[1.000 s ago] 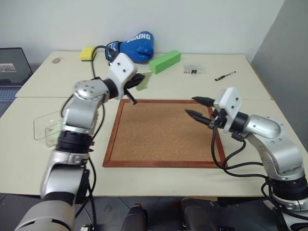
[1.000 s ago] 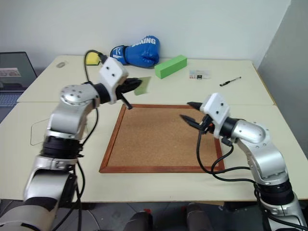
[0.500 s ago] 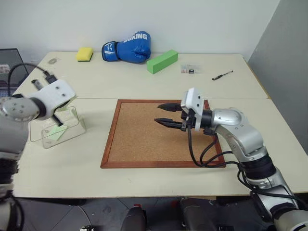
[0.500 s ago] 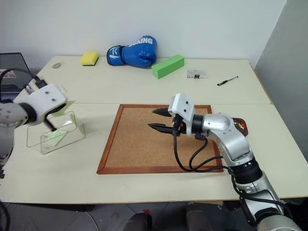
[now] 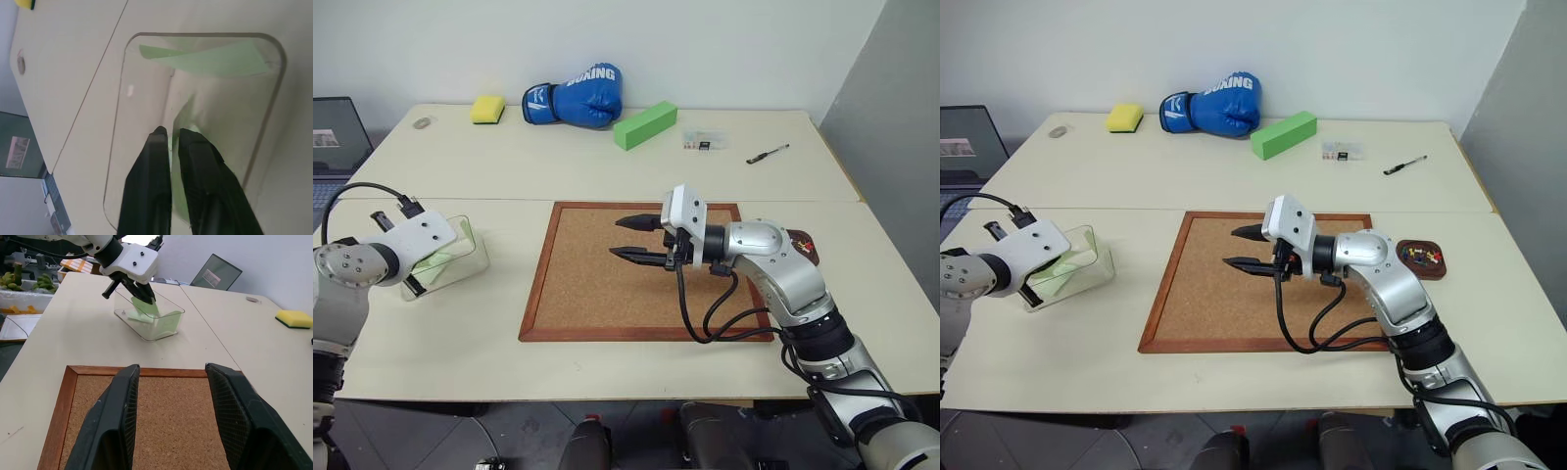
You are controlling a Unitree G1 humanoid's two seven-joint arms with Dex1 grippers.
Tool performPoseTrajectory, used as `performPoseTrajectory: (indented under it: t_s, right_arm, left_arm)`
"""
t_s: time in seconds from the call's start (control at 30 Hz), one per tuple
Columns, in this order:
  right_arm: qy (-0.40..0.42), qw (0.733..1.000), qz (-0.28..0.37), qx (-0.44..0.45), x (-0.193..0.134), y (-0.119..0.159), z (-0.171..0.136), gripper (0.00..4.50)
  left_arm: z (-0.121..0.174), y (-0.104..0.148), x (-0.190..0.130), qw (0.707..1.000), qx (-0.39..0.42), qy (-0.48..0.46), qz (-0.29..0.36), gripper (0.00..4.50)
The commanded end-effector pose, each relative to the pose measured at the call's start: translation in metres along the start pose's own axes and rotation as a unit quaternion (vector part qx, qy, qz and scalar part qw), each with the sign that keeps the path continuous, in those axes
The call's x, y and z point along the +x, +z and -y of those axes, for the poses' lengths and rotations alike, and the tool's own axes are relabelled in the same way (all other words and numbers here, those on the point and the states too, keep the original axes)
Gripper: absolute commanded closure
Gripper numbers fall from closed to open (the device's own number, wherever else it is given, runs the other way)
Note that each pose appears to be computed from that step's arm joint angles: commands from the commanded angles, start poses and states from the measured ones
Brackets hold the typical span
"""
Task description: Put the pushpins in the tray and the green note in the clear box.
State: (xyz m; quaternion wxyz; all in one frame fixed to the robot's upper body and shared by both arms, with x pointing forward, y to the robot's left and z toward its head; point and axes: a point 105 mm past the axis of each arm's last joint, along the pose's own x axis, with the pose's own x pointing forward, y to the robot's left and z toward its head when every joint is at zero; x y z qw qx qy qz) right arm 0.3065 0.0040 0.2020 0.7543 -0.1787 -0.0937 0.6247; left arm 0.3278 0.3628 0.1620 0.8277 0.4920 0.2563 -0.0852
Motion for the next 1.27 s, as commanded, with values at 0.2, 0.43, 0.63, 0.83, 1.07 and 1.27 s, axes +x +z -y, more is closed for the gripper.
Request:
performPoseTrajectory:
  t_s: [0.2,0.43,0.63,0.83,1.07,1.27]
  right_arm:
    - [0.014,1.0,0.014,-0.021,0.002,0.013,0.002,2.24]
    - [0.015,1.0,0.016,-0.019,0.002,0.013,0.002,2.24]
    - [-0.064,0.998,0.015,0.001,-0.02,0.004,0.014,2.24]
    - [-0.249,0.967,-0.025,0.041,-0.081,-0.033,0.034,2.24]
    - [-0.426,0.901,-0.046,0.069,-0.149,-0.058,0.036,2.24]
    - [-0.445,0.891,-0.066,0.062,-0.163,-0.063,0.025,2.24]
  left_arm:
    - [-0.032,0.02,-0.026,0.998,0.014,0.051,0.019,1.99]
    - [-0.048,0.068,-0.037,0.988,-0.071,0.062,0.122,0.76]
    - [-0.042,0.158,-0.037,0.91,-0.242,0.018,0.336,0.76]
    - [0.019,0.191,-0.005,0.892,-0.297,-0.024,0.34,0.76]
    - [0.075,0.208,-0.003,0.871,-0.288,-0.139,0.373,0.76]
    - [0.096,0.211,-0.004,0.849,-0.297,-0.204,0.387,0.76]
